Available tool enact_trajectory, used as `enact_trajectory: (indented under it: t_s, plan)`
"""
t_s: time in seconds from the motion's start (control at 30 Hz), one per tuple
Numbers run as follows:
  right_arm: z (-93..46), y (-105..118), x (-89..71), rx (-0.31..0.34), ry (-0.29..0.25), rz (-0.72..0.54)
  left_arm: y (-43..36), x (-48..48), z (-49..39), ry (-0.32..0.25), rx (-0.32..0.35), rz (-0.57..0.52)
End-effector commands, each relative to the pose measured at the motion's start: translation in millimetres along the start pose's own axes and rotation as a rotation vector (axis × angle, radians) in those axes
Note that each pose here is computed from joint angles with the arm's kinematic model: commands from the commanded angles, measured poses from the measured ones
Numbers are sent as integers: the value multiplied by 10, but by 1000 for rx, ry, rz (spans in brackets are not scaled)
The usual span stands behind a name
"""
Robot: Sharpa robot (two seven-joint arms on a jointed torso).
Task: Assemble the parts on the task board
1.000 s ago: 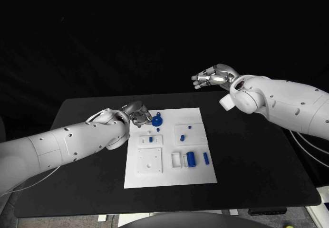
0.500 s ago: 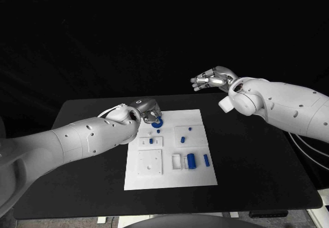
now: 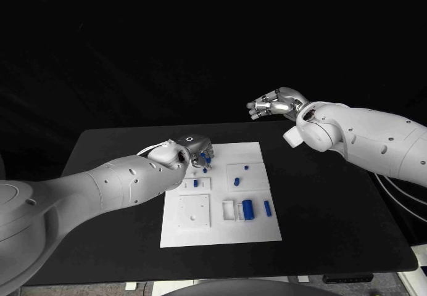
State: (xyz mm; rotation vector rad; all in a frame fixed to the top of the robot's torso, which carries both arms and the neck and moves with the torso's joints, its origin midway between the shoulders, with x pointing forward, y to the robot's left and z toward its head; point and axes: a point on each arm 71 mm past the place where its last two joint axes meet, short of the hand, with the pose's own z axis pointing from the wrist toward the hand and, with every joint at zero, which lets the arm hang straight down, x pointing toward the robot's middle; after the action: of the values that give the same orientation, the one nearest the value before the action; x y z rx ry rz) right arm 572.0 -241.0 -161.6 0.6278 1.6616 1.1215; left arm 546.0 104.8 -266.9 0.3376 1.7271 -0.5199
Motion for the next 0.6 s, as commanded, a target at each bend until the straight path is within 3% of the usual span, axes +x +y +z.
enact_trajectory:
  t_s: [0.03,0.6]
  plan:
    - [0,14,15,-10,7,-7,-15,39,18,16,27,43]
    - [-8,37,46,-16,15,-5,77,201,32,79,9,60]
